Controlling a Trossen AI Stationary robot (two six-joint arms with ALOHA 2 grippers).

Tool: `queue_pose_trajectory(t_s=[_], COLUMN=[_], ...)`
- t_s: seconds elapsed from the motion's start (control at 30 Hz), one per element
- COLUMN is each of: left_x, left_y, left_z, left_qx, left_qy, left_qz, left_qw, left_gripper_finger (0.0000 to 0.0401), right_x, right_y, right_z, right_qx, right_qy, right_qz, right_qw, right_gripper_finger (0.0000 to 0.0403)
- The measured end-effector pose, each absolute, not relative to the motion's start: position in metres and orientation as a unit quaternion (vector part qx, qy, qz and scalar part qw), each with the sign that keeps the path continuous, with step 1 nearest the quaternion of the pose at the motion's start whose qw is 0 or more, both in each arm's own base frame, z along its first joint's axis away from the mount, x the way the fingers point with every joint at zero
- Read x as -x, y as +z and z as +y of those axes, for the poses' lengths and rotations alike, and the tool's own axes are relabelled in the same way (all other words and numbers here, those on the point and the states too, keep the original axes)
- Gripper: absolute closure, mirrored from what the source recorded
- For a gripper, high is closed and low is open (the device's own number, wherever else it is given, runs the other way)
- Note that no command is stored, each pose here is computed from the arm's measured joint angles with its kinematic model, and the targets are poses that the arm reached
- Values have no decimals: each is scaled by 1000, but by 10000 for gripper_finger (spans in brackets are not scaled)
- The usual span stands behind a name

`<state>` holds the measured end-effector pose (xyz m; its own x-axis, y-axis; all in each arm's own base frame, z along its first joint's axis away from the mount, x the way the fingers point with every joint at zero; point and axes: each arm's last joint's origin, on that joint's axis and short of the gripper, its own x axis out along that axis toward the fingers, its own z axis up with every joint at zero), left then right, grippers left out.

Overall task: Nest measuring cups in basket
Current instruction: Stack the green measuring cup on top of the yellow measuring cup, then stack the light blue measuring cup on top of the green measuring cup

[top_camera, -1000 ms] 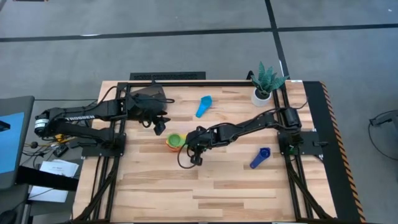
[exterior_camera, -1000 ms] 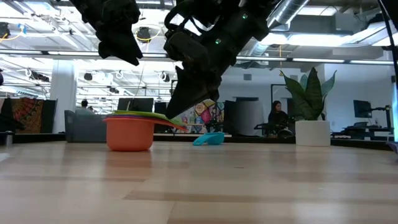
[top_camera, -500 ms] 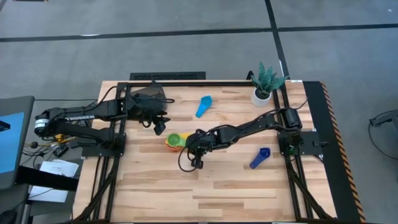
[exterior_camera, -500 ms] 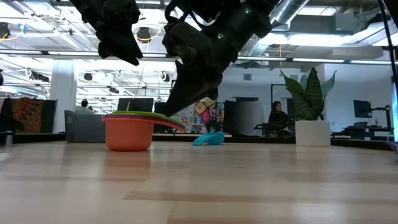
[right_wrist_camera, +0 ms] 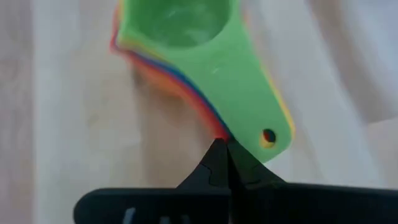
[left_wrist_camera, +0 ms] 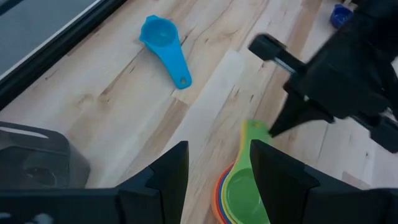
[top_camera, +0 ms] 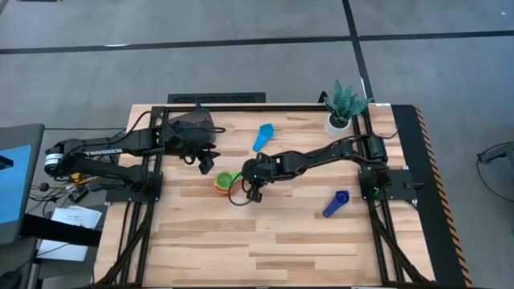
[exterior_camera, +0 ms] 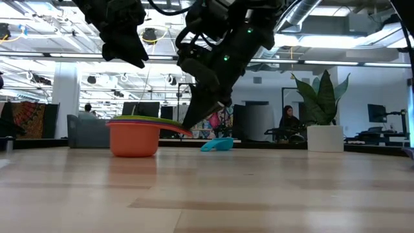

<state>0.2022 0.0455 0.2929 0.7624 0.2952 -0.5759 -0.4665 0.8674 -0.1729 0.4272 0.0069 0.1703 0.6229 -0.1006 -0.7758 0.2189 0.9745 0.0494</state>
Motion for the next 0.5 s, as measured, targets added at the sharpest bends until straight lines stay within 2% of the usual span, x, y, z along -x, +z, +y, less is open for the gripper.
queue_pose_trajectory(t_s=[0.2, 0.5], left_x=[-202, -202], left_y=[293, 292], left_z=[46, 46], left_qx=[155, 149], left_qy=[206, 209], left_qz=[276, 280], left_qw=[926, 925], left_gripper_finger=[241, 241], right_x=[-434, -433], right_y=[185, 204], right_z=[-11, -12], right_qx=[-58, -61], right_qy=[-97, -94], right_qz=[411, 425], right_qw=[905, 898], right_gripper_finger=[402, 403])
